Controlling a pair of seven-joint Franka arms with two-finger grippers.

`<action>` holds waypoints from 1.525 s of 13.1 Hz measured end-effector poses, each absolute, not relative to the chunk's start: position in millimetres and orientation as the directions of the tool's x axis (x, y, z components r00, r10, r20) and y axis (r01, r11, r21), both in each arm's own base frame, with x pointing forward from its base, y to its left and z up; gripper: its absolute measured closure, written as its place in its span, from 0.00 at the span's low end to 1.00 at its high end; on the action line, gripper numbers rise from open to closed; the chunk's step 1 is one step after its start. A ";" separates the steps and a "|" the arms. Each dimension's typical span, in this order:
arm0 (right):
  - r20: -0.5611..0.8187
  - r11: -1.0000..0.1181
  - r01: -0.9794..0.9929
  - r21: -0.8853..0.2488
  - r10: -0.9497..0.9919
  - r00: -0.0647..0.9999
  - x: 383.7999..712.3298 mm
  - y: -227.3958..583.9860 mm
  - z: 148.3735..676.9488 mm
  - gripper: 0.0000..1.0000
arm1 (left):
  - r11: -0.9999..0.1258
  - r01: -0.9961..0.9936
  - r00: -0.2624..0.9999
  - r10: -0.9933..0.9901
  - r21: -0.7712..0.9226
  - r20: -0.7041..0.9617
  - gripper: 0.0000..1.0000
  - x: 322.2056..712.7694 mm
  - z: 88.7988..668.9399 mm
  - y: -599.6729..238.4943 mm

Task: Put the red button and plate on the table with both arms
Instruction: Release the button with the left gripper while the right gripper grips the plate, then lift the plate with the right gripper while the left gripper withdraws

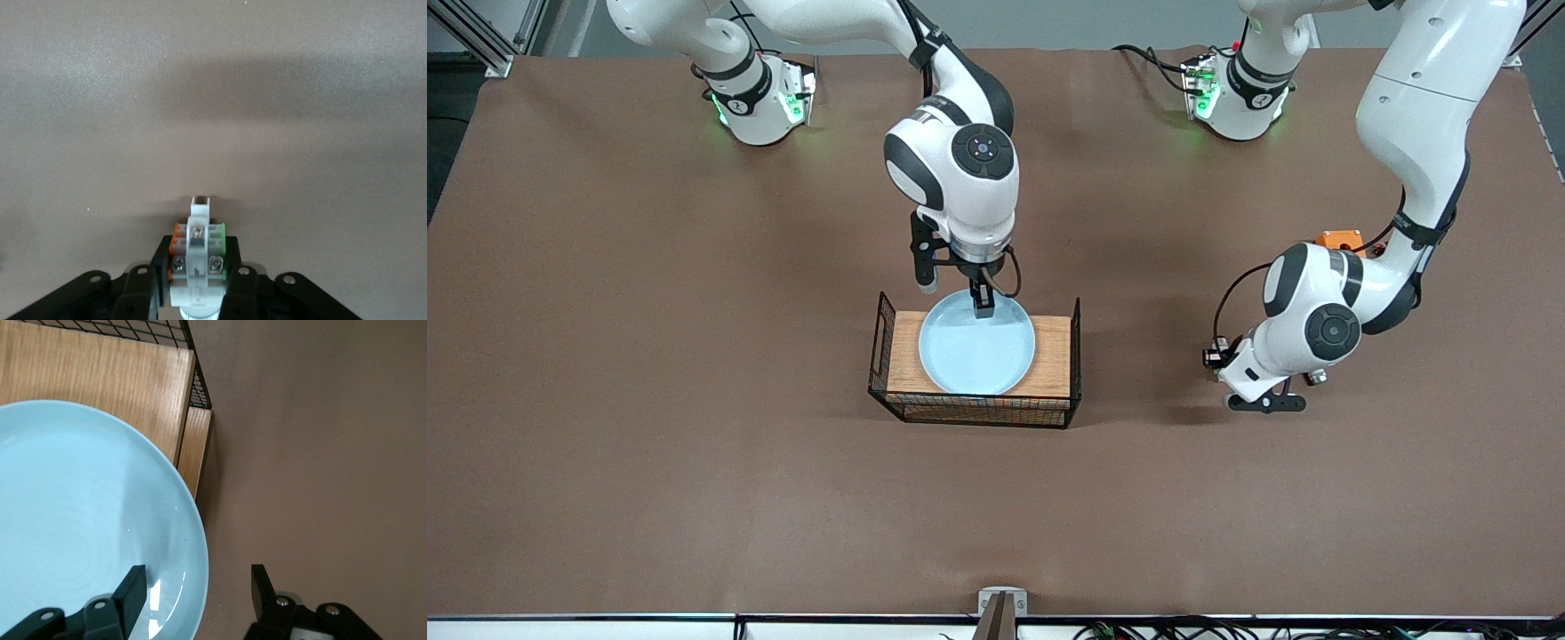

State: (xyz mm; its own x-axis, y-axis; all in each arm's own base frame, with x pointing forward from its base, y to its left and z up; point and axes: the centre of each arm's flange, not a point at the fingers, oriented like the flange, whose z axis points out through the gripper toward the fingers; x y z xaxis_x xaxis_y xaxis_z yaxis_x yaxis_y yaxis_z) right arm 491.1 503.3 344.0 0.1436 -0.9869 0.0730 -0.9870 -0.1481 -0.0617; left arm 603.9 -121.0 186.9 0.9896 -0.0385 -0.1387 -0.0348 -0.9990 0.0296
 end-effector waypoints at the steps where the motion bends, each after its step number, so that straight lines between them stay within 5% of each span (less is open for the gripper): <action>1: 0.074 -0.158 -0.986 -0.061 -0.985 0.153 491.1 503.3 343.9 0.31 | -0.999 -0.039 0.990 -0.043 0.026 -0.135 0.48 604.8 187.5 -120.9; 2: 0.075 -0.164 -0.985 -0.061 -0.984 0.160 491.1 503.2 344.0 0.31 | -0.999 -0.041 0.990 -0.044 0.025 -0.131 0.40 606.3 189.0 -120.8; 5: 0.081 -0.176 -0.982 -0.065 -0.982 0.170 491.6 503.0 344.1 0.64 | -0.999 -0.040 0.995 -0.042 0.026 -0.092 0.07 616.4 207.2 -120.9; 8: 0.072 -0.172 -0.981 -0.084 -0.983 0.166 497.0 503.5 353.6 0.93 | -0.999 -0.042 0.999 -0.043 0.020 -0.012 0.00 627.4 253.6 -121.4; 15: 0.068 -0.182 -0.980 -0.084 -0.982 0.177 498.5 509.3 386.8 0.96 | -0.999 0.021 0.991 0.016 -0.038 0.131 0.00 634.0 382.2 -30.8; 20: 0.048 -0.267 -0.961 0.069 -0.961 0.271 479.8 497.3 457.9 0.96 | -0.999 0.033 0.991 0.033 0.005 0.130 0.00 616.0 440.0 19.7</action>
